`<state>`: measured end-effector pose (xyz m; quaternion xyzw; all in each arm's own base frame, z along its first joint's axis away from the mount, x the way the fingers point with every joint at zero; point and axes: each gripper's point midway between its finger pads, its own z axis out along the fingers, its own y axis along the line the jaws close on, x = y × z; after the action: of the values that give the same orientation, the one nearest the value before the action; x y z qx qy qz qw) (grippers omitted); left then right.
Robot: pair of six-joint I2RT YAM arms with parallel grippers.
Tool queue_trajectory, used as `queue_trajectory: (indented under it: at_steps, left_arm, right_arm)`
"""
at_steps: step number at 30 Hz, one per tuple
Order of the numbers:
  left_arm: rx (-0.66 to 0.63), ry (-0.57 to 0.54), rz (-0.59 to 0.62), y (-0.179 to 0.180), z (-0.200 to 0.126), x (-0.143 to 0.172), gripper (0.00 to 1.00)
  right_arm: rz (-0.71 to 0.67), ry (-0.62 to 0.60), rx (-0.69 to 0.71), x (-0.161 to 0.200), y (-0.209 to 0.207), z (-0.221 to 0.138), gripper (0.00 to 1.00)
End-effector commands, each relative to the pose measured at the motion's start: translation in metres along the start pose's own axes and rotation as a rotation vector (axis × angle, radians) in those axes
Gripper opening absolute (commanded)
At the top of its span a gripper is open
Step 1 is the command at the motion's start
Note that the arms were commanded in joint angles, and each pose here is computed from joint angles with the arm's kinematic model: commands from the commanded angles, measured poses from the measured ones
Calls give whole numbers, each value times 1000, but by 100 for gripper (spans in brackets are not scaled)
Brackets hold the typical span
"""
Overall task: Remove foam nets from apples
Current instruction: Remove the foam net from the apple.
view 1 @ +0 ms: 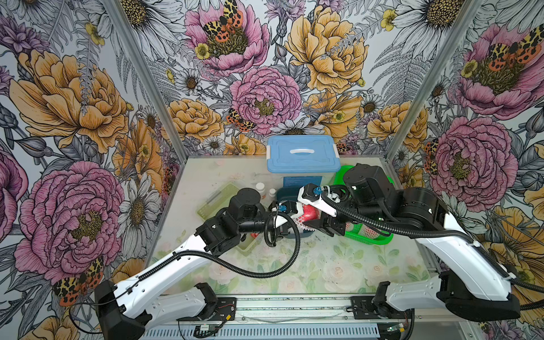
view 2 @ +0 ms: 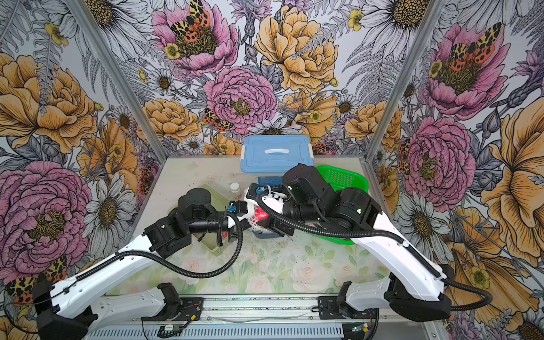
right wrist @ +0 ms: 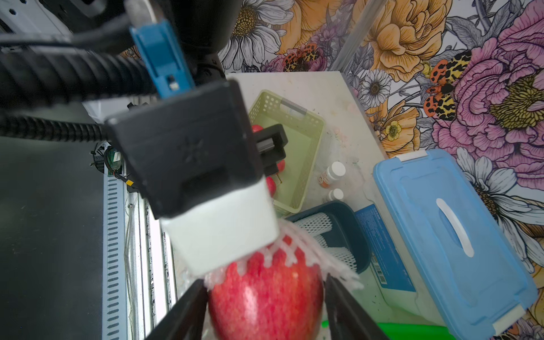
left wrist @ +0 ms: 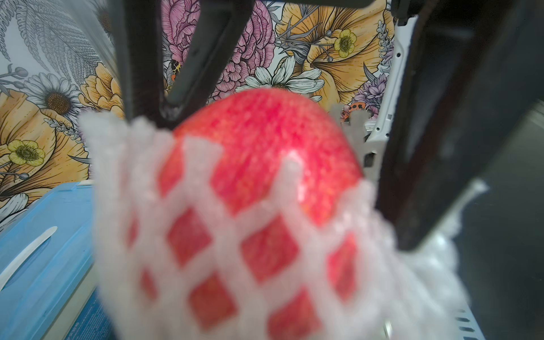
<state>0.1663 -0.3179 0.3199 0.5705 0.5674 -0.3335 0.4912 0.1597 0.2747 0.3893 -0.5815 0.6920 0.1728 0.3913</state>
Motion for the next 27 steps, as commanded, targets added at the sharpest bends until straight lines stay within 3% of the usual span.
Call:
queue_trajectory:
  at_steps: [1, 7, 14, 27]
  left_arm:
    - [-13, -36, 39, -1, -5, -9, 0]
    - [-20, -44, 43, -2, -8, -11, 0]
    - [-36, -57, 47, -2, -11, -12, 0]
    - [-34, -59, 44, -1, -10, -14, 0]
  right_arm:
    - [-24, 33, 20, 1, -2, 7, 67]
    - [-25, 75, 35, 7, -4, 17, 64]
    - [10, 47, 87, 9, -15, -1, 44]
    - [57, -83, 154, 6, -21, -56, 45]
